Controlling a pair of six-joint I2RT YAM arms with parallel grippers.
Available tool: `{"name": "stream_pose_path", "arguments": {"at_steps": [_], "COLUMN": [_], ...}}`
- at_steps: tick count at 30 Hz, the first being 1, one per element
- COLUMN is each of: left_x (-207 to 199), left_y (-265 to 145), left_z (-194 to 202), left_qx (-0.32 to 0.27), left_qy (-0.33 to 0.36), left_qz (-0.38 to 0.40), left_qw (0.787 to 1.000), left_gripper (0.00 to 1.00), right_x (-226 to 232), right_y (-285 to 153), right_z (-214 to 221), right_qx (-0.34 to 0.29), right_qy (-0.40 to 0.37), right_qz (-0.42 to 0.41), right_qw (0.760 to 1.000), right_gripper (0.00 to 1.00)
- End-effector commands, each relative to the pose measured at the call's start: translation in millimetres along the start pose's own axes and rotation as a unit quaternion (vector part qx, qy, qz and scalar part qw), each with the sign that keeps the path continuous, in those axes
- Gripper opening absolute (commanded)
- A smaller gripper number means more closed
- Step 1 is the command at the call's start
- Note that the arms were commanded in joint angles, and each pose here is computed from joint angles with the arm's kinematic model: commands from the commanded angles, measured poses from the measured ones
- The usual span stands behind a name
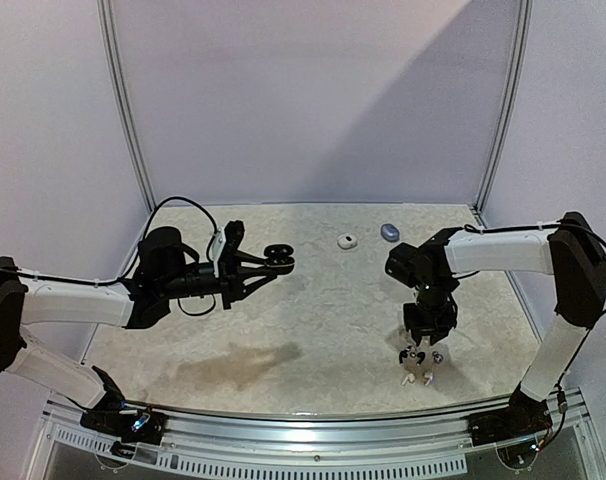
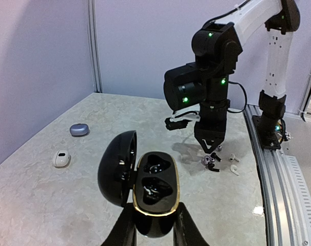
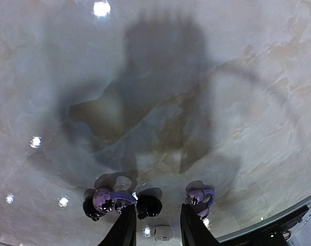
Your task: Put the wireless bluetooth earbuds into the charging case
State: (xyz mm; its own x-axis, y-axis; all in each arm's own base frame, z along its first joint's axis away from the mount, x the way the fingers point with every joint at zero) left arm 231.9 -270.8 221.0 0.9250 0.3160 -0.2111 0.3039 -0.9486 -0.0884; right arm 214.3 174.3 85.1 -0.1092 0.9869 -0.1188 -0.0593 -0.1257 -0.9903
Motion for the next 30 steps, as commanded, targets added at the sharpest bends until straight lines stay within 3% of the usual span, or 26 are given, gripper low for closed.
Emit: {"name": "stream_pose_path", "arguments": {"at_steps": [1,10,30], "left_x": [-8,-8,-7], "left_y": [-2,-1,-1], "left_z": [-3,-2,1], "left_qx": [-0.009,-0.005,0.0], "left_qy": [0.022,0.029,0.035], "left_qz": [0.003,0.001,-0.002], "left_qw": [1.0,1.0,0.999], "left_gripper": [0.0,0.0,0.0], "right_x": [6,6,4], "right_y": [4,14,21], "right_z": [2,7,13], "right_qx": [-0.016,-0.004,0.023], "right_qy": [0.012,0.008,0.0], "right_qz": [-0.033,-0.04,-0.028], "right_qw": [0.999,0.999,0.999], "right_gripper": [0.29,0.22,0.22]}}
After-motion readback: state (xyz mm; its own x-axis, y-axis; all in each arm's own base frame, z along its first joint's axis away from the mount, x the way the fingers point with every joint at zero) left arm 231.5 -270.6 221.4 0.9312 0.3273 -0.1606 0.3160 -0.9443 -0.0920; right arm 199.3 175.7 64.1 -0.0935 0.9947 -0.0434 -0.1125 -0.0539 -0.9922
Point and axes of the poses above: each gripper's point midway between its finger pads, its own y axis out along the fingers, its own x axis along the line the jaws close on, z = x × y, the point moved 5 cm from there along -y, back along the fingers, and after that the axes turned 12 degrees about -y, right-handed, at the moved point
